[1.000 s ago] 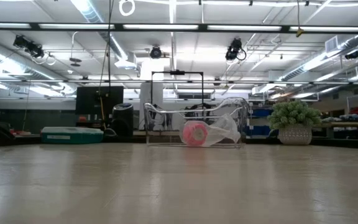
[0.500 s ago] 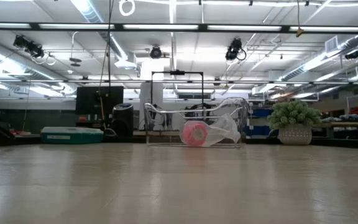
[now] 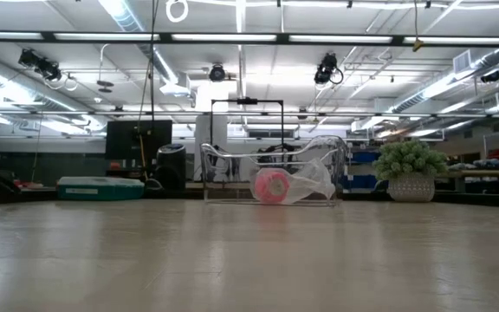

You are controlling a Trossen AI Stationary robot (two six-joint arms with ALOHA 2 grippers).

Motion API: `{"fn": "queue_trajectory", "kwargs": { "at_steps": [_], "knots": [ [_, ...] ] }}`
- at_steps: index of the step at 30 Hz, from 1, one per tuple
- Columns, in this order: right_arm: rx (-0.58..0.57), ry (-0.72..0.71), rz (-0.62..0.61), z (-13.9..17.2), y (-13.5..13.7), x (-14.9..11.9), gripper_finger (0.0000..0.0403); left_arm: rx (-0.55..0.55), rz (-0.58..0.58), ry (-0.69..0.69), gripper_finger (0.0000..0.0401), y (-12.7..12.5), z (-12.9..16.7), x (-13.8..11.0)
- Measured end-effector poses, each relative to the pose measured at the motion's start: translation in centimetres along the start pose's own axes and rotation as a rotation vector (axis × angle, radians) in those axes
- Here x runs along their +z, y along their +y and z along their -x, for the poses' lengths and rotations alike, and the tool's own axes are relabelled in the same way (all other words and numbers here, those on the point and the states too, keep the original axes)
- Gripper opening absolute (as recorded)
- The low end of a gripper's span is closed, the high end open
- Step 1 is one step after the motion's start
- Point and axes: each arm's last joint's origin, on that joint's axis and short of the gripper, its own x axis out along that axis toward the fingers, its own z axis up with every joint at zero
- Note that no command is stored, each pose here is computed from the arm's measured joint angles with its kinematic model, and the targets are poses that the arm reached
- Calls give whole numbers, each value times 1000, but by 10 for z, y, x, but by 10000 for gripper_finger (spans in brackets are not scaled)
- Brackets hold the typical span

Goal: Roll bandage
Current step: Roll the blue bandage

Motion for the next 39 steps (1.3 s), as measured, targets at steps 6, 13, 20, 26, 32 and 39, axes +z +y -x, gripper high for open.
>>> {"fn": "queue_trajectory", "kwargs": {
  "at_steps": [6,13,20,26,32,39],
  "knots": [
    [61,-44,-138,-10,-3,-3,166,-8,-5,-14,12,-1,0,0],
    [95,-60,-268,-25,-10,-9,103,-15,-5,-32,12,-1,-1,0],
    [197,-113,-263,-25,-6,-9,7,-13,-59,-28,12,-1,-1,0],
    [324,-203,-261,-6,6,2,1,10,-226,38,12,-1,-4,-7],
    [356,-283,-319,13,9,18,0,-17,-366,69,12,-11,-4,-34],
    [393,-288,-442,12,5,24,0,-31,-395,133,12,-18,-13,-76]
  ]
}}
